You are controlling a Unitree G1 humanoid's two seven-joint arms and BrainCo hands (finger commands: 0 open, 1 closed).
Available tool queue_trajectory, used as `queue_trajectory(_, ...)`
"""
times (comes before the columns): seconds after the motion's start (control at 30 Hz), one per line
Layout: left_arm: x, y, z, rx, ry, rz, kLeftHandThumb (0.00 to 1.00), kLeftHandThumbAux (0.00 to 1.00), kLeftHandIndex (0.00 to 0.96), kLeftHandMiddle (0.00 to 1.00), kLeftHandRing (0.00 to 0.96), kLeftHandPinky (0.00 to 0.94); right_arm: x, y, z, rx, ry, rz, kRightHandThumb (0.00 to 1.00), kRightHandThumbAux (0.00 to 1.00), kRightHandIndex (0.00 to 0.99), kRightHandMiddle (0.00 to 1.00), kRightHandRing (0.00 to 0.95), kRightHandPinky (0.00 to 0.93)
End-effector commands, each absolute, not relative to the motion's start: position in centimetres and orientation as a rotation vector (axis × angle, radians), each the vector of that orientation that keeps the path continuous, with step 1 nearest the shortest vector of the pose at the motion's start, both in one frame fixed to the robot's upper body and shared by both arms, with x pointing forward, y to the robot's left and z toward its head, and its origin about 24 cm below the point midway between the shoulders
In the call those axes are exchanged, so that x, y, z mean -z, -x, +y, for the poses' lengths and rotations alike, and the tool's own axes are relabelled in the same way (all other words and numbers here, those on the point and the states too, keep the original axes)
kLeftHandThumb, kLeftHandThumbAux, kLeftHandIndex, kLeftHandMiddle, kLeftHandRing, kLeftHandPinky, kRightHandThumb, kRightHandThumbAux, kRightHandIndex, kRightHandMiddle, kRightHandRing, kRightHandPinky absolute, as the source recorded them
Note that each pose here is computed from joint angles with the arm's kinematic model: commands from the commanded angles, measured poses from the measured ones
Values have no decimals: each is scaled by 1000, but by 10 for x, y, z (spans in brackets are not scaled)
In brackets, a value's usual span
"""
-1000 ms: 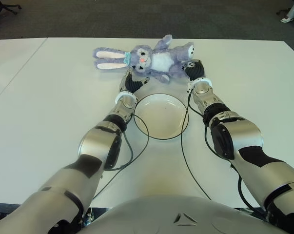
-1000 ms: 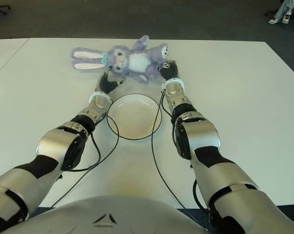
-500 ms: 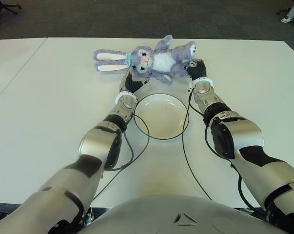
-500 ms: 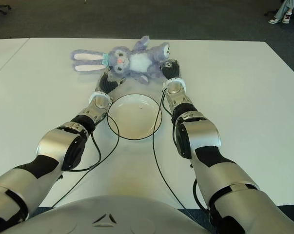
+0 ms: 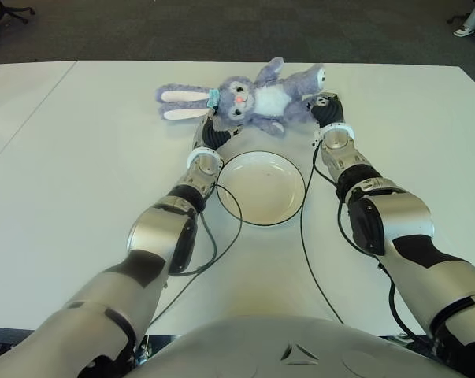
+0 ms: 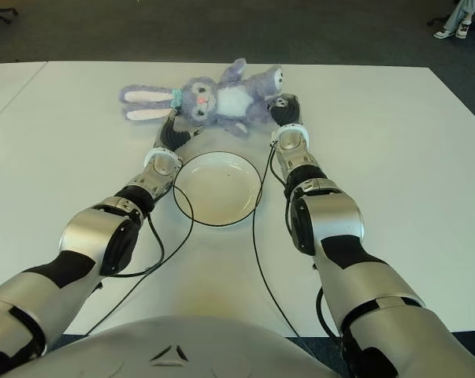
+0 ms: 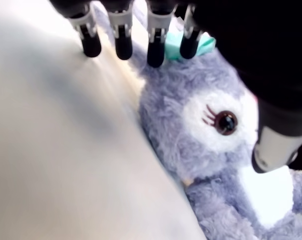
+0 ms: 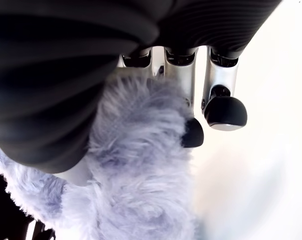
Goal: Put the doll into the plate.
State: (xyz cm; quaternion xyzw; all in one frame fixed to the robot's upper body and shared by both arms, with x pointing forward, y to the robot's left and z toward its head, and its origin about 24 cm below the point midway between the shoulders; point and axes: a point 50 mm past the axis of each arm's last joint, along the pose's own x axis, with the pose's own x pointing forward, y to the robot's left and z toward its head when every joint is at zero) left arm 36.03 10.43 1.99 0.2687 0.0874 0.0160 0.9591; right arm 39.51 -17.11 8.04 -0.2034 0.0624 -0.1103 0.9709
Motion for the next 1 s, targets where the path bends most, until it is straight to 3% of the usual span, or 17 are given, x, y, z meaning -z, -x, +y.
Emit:
queue_trajectory(0.03, 0, -348, 102, -1, -538, 266, 62, 609, 6, 0, 0, 0, -95, -400, -176, 238, 409, 70, 709, 710, 439, 797, 808, 817)
queue_trajectory(0.43, 10, -341, 99, 36, -578, 295, 80, 630, 15, 0, 0, 0, -141, -408, -153, 135, 427, -232, 707, 712, 440, 819, 840, 822)
queue_trajectory(1.0, 53, -303, 89, 375, -947, 321, 2, 561, 13, 0, 30, 0, -182, -402, -138, 55, 421, -543, 706, 714, 440, 844, 860, 845)
